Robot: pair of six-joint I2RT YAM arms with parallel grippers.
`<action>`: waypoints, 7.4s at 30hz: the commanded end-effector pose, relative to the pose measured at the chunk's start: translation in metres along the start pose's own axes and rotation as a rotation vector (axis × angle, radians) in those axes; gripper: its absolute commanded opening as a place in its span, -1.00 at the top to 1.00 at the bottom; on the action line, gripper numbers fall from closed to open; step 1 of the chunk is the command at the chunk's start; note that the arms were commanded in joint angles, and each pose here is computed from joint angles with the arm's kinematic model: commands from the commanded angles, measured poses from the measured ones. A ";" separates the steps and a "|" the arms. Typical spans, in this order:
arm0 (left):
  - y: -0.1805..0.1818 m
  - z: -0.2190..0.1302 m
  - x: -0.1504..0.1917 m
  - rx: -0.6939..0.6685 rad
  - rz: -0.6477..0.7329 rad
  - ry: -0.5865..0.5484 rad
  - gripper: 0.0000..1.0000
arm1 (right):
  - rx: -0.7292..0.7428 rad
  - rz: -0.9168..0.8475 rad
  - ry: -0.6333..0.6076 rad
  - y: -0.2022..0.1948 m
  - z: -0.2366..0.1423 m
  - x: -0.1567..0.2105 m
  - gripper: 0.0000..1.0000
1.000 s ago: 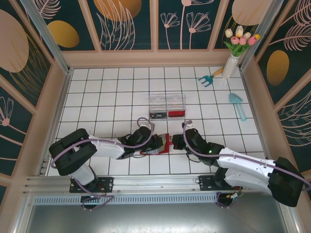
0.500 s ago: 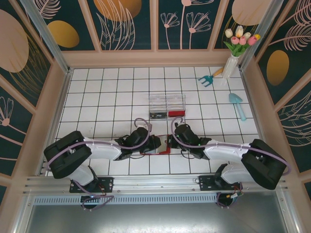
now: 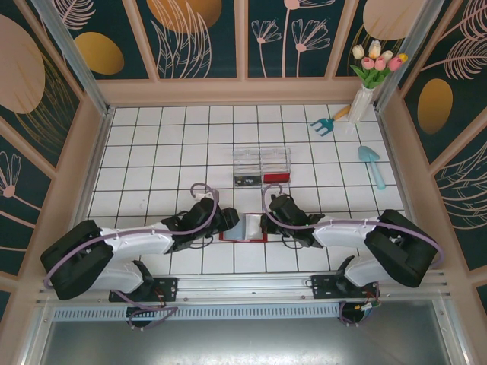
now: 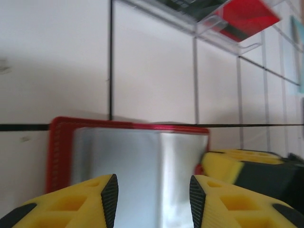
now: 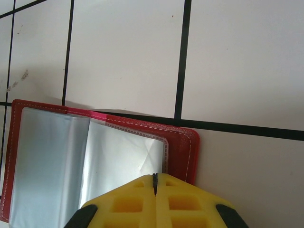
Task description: Take the credit cards out of the card holder
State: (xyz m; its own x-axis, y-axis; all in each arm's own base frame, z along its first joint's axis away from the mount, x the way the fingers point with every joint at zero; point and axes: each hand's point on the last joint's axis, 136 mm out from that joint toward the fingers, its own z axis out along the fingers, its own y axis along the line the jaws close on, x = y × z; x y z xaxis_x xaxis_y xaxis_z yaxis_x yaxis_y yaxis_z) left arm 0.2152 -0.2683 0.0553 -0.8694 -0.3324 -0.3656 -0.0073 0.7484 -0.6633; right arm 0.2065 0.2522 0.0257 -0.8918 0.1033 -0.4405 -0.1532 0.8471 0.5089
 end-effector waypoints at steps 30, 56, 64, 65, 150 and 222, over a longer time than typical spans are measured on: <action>-0.036 0.007 0.013 0.191 0.021 0.092 0.10 | -0.010 -0.005 -0.015 0.002 0.000 -0.004 0.88; -0.081 0.028 0.038 0.243 0.130 0.159 0.28 | -0.062 0.024 -0.200 0.003 -0.061 -0.042 0.74; -0.048 -0.009 0.005 0.095 0.155 0.000 0.37 | -0.182 0.011 -0.135 0.040 -0.050 -0.044 0.73; -0.040 -0.011 0.001 0.074 0.142 -0.014 0.40 | -0.193 0.009 -0.116 0.045 -0.046 -0.041 0.73; 0.023 -0.022 0.006 0.031 -0.017 0.011 0.90 | -0.280 0.099 0.124 0.079 -0.003 0.018 0.63; 0.060 0.003 0.043 -0.080 -0.052 0.152 1.00 | -0.383 0.175 0.135 0.075 -0.001 0.023 1.00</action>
State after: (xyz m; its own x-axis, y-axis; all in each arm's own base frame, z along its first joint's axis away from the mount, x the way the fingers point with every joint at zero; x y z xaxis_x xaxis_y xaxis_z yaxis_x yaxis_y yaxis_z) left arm 0.1938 -0.2502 0.0169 -0.9111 -0.3037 -0.2785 -0.0390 0.7364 -0.6754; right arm 0.1751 0.3106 0.0377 -0.9641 0.1430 -0.2237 -0.0871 0.6257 0.7752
